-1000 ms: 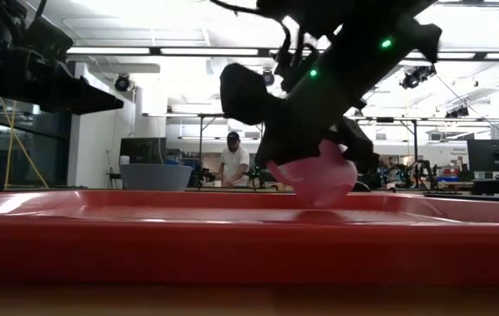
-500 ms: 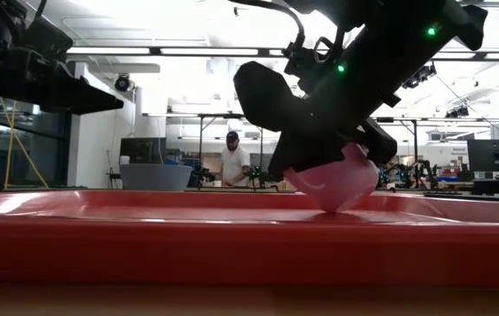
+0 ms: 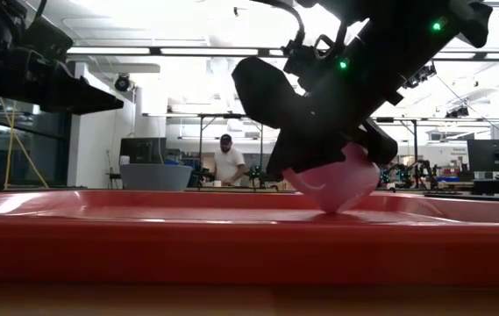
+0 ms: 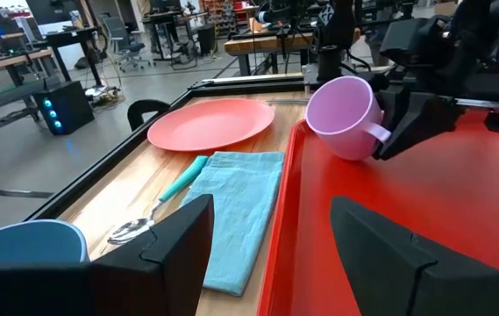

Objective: Set up tray
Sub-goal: Put the pink mug on the top right of the red serving tray

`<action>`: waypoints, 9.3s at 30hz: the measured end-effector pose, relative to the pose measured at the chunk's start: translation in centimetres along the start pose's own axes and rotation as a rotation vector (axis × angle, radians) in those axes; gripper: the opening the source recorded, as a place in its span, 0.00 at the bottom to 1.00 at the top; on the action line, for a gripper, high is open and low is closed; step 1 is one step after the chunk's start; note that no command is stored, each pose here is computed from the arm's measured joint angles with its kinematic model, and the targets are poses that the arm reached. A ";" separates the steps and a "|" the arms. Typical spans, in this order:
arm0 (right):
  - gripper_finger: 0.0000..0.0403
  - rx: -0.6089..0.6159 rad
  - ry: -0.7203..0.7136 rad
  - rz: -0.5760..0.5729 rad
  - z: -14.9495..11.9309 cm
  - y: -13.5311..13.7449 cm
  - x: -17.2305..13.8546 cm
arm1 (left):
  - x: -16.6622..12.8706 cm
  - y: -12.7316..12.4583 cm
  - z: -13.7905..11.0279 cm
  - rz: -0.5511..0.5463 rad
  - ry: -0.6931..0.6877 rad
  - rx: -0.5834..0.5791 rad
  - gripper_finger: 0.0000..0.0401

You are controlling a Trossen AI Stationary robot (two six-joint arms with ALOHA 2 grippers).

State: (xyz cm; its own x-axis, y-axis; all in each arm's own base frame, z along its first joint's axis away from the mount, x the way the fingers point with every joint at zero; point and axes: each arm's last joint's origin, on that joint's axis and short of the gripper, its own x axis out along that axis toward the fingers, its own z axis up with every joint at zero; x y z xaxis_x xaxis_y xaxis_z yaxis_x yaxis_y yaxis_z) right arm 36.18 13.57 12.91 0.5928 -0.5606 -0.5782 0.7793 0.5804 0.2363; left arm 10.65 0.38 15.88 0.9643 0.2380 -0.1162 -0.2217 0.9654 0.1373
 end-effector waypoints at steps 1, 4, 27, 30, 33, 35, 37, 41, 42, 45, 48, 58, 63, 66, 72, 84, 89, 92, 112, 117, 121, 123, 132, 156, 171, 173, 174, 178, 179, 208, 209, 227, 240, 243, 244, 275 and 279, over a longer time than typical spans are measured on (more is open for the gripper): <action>0.06 0.002 0.000 0.005 0.0 0.1 0.0 | 0.0 0.0 0.0 0.000 0.000 0.000 0.65; 0.10 0.007 0.003 0.017 0.0 0.2 0.0 | 0.0 0.0 0.0 0.000 0.000 0.000 0.65; 0.44 -0.045 0.018 0.062 1.0 0.6 -0.9 | 0.0 0.0 0.0 -0.001 0.000 0.003 0.65; 0.45 -0.068 0.023 0.081 1.6 0.7 -1.4 | 0.0 0.0 0.0 -0.003 0.000 0.003 0.65; 0.45 -0.074 0.031 0.105 1.9 0.8 -2.1 | 0.0 0.0 0.0 -0.005 0.000 0.003 0.65; 0.45 -0.089 0.050 0.128 1.9 1.0 -2.7 | 0.0 0.0 0.0 -0.006 0.000 0.003 0.65; 0.45 -0.093 0.069 0.150 1.8 1.1 -3.2 | 0.0 0.0 0.0 -0.007 0.000 0.002 0.65; 0.45 -0.114 0.100 0.180 1.5 1.2 -4.4 | 0.0 0.0 0.0 -0.006 0.000 0.002 0.65; 0.45 -0.119 0.099 0.183 1.4 1.3 -4.7 | 0.0 0.0 0.0 -0.006 0.000 0.002 0.65; 0.45 -0.129 0.100 0.200 1.5 1.3 -5.5 | 0.0 0.0 0.0 -0.006 0.000 0.002 0.65; 0.45 -0.152 0.097 0.221 1.9 1.4 -6.4 | 0.0 0.0 0.0 -0.006 0.000 0.002 0.65; 0.45 -0.237 0.024 0.268 4.7 1.1 -8.9 | 0.0 0.0 0.0 -0.006 0.000 -0.004 0.65; 0.45 -0.232 0.035 0.182 7.2 -0.6 -9.0 | 0.0 0.0 0.0 -0.005 0.000 -0.004 0.65; 0.45 -0.163 0.214 0.103 8.8 -2.9 -8.4 | 0.0 0.0 0.0 -0.005 0.000 -0.004 0.65; 0.45 -0.023 0.465 0.057 12.5 -6.2 -8.4 | 0.0 0.0 0.0 -0.005 0.000 -0.005 0.65; 0.45 0.051 0.710 0.230 15.3 -7.7 -8.3 | 0.0 0.0 0.0 -0.005 0.000 -0.005 0.65; 0.45 -0.016 0.766 0.105 14.3 -8.5 -7.6 | 0.0 0.0 0.0 -0.005 0.000 -0.005 0.65; 0.45 -0.034 0.772 0.077 14.1 -8.6 -7.0 | 0.0 0.0 0.0 -0.005 0.000 -0.005 0.65; 0.45 -0.112 0.780 0.033 12.4 -7.9 -3.3 | 0.0 0.0 0.0 -0.005 0.000 -0.005 0.65; 0.39 -0.087 0.760 0.009 12.9 -8.3 -2.8 | 0.0 0.0 0.0 -0.005 0.000 -0.005 0.65; 0.30 -0.090 0.778 0.037 13.1 -8.3 -2.7 | 0.0 0.0 0.0 -0.005 0.000 -0.005 0.65; 0.26 -0.094 0.797 0.056 13.0 -8.2 -2.7 | 0.0 0.0 0.0 -0.005 0.000 -0.005 0.65; 0.12 -0.105 0.792 0.064 13.0 -8.1 -2.7 | 0.0 0.0 0.0 -0.005 0.000 -0.005 0.65; 0.00 -0.074 0.721 -0.073 13.1 -8.8 -2.8 | 0.0 0.0 0.0 -0.005 0.000 -0.005 0.65; 0.00 -0.042 0.632 -0.186 14.2 -10.1 -4.4 | 0.0 0.0 0.0 -0.004 0.000 -0.004 0.65; 0.00 -0.036 0.654 -0.164 14.2 -10.0 -4.5 | 0.0 0.0 0.0 -0.005 0.000 -0.004 0.65; 0.00 -0.030 0.663 -0.147 14.2 -9.9 -4.5 | 0.0 0.0 0.0 -0.005 0.000 -0.004 0.65; 0.00 -0.040 0.696 -0.109 14.2 -9.7 -4.6 | 0.0 0.0 0.0 -0.004 0.000 -0.003 0.65; 0.00 -0.044 0.697 -0.110 14.2 -9.8 -4.6 | 0.0 0.0 0.0 -0.004 0.000 -0.003 0.65; 0.44 -0.036 0.708 -0.106 12.7 -8.7 -2.2 | 0.0 0.0 0.0 -0.005 0.000 -0.004 0.65; 0.43 -0.037 0.710 -0.116 12.5 -8.7 -2.0 | 0.0 0.0 0.0 -0.005 0.000 -0.004 0.65; 0.02 -0.027 0.707 -0.210 12.1 -9.2 -1.8 | 0.0 0.0 0.0 -0.007 0.000 -0.004 0.65; 0.00 0.028 0.704 -0.318 11.9 -9.7 -2.3 | 0.0 0.0 0.0 -0.007 0.000 -0.005 0.65; 0.00 0.053 0.699 -0.358 11.7 -9.9 -2.5 | 0.0 0.0 0.0 -0.008 0.000 -0.005 0.65; 0.00 0.062 0.694 -0.369 11.7 -9.9 -2.6 | 0.0 0.0 0.0 -0.008 0.000 -0.005 0.65; 0.00 0.096 0.679 -0.474 12.3 -11.1 -2.4 | 0.0 0.0 0.0 -0.008 0.000 0.004 0.65; 0.01 0.078 0.683 -0.460 12.3 -11.0 -2.3 | 0.0 0.0 0.0 -0.007 0.000 0.003 0.65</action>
State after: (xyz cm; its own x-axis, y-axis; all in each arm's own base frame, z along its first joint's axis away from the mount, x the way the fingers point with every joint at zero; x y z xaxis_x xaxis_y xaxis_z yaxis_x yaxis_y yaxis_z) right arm 28.71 1.23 21.24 -0.0233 -0.2352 -0.9717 0.9406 0.3241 -0.1010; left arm 10.65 0.36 15.86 0.9659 0.2308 -0.1174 -0.2141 0.9668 0.1397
